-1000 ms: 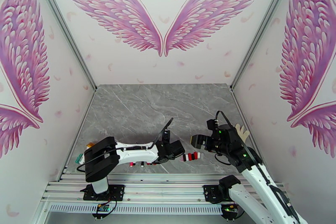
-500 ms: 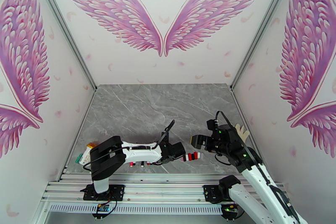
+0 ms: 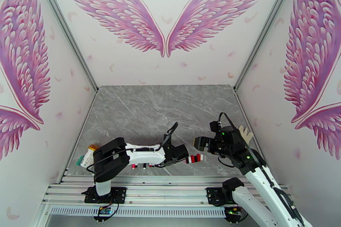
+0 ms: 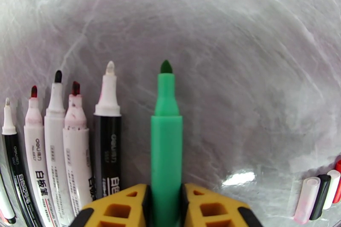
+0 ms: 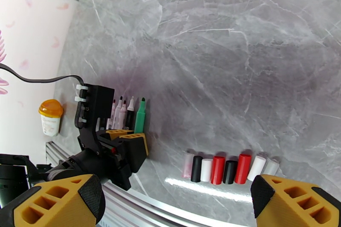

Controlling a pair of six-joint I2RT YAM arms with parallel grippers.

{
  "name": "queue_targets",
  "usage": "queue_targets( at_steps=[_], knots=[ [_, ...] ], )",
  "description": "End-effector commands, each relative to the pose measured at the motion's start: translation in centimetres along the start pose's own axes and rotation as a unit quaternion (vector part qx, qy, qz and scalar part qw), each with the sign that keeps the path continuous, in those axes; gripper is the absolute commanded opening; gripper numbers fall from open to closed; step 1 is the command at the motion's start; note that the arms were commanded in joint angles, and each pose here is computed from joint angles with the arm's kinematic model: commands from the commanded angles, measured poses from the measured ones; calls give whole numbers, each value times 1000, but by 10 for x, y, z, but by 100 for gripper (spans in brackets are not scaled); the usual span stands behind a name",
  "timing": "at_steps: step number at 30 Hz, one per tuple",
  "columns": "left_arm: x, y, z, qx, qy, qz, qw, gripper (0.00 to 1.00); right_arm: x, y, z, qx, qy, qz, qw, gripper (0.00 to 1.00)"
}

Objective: Open the pen caps

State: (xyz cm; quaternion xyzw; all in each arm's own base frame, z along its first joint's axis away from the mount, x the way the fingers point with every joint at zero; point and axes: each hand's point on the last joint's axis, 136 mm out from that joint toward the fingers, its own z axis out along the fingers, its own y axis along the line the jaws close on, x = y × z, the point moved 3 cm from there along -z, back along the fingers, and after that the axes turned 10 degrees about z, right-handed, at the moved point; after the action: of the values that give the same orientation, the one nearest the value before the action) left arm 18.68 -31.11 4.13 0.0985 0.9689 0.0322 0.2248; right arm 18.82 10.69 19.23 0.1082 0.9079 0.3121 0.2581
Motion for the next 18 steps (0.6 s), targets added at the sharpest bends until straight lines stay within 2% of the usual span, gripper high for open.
queue_targets(
  at_steps=[1,18],
  knots=[
    [-3,-2,-5,-4,0,-3,1000,28,3,3,-1,-6,7,-9,1000,99],
    [-14,5,-23,-13,-16,-5,1000,28,3,3,1,-6,9,-11,1000,99]
  ],
)
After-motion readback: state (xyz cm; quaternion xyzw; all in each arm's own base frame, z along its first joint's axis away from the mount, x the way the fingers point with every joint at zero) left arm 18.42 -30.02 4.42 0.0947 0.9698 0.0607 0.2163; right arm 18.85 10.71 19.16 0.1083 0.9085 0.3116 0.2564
